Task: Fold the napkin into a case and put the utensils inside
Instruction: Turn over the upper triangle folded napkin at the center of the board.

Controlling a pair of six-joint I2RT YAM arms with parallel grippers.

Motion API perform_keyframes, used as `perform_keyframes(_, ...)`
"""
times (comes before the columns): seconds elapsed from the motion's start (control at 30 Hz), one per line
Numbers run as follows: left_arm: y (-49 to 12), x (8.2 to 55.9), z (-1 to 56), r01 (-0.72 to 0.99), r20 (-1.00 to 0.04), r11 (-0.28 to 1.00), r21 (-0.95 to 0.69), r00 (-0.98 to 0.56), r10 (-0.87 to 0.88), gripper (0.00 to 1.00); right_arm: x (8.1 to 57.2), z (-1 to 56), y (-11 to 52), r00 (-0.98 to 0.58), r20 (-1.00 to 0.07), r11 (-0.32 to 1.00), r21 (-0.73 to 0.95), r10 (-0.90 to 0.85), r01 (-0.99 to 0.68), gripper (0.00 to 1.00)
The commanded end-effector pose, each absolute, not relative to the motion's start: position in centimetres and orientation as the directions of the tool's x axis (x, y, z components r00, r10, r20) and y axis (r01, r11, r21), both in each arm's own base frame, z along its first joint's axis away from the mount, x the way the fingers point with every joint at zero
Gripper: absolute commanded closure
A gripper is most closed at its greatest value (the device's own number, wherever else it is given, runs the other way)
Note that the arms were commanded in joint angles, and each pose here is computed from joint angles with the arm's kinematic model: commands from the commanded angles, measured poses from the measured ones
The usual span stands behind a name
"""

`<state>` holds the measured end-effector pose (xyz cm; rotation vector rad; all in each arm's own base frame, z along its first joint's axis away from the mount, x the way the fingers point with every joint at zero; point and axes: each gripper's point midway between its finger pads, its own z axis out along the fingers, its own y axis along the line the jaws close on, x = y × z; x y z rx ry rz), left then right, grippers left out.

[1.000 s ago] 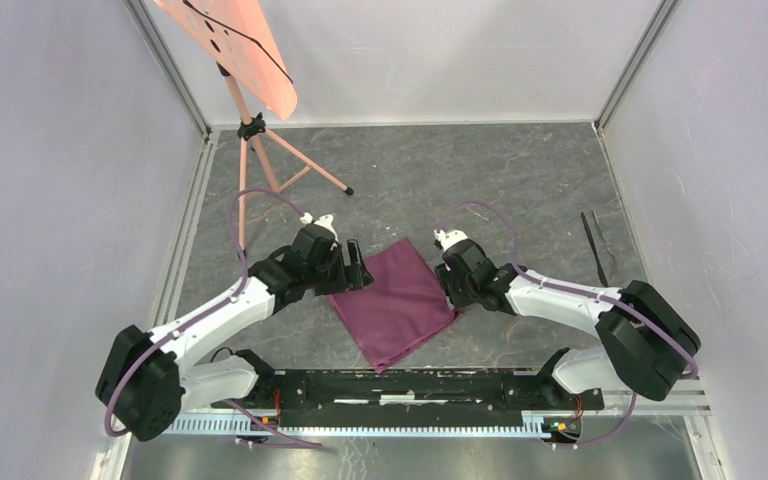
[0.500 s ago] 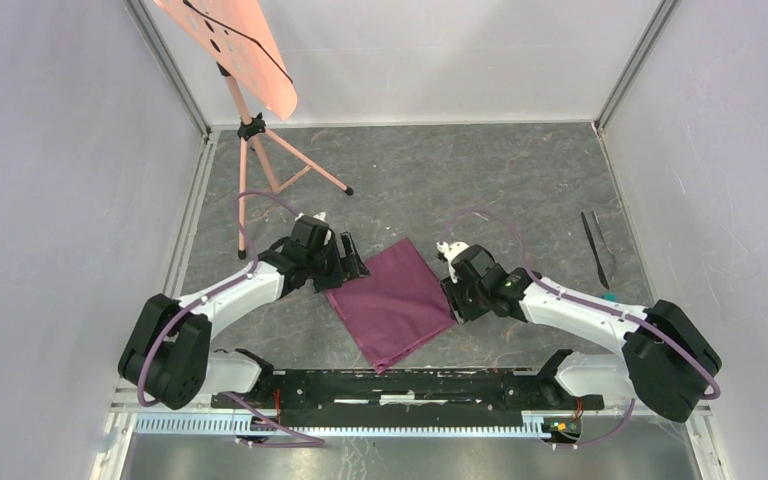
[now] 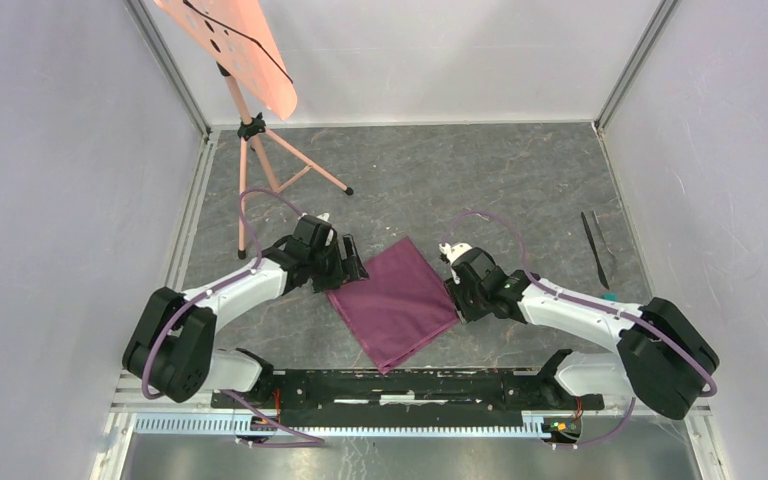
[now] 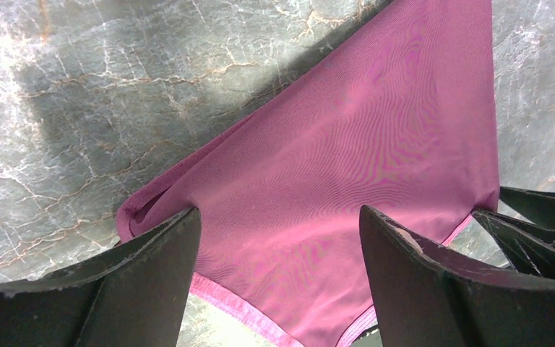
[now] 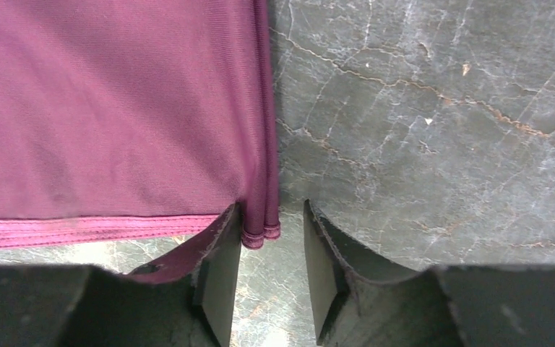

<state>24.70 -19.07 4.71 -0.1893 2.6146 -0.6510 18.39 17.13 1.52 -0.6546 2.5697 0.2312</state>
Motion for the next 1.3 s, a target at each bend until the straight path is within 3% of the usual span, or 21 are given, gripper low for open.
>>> perform_keyframes(0.0, -18.9, 24.7, 6.5, 0.034, -0.430, 0.879, -0.476, -0.881, -0.198, 0.14, 19.3, 2.9, 16.7, -0.756, -0.512, 0.877, 0.010, -0.408, -0.481, 0.56)
perform_keyframes(0.23, -18.1, 23.7, 7.8, 0.051, -0.457, 0.879, -0.475, -0.867, -0.196, 0.12, 19.1, 1.6, 15.8, -0.774, -0.493, 0.885, 0.017, -0.398, -0.466, 0.62)
perform_keyframes(0.57, -17.9, 22.7, 3.2, 0.007, -0.386, 0.892, -0.453, -0.903, -0.189, 0.13, 19.4, 0.1, 15.0, -0.794, -0.475, 0.902, -0.001, -0.380, -0.431, 0.69)
perform_keyframes(0.83, -15.3, 23.5, 1.0, -0.056, -0.418, 0.946, -0.320, -0.887, -0.195, 0.13, 22.1, -1.6, 13.7, -0.819, -0.463, 0.933, -0.051, -0.339, -0.357, 0.76)
perform_keyframes(1.03, -16.7, 26.5, 1.4, -0.077, -0.448, 0.933, -0.352, -0.861, -0.240, 0.12, 26.5, -2.4, 11.7, -0.835, -0.444, 0.945, -0.123, -0.325, -0.303, 0.76)
perform_keyframes(1.27, -18.1, 30.0, 1.5, -0.070, -0.448, 0.941, -0.332, -0.866, -0.223, 0.13, 31.7, 0.0, 10.8, -0.813, -0.432, 0.919, -0.228, -0.390, -0.320, 0.61)
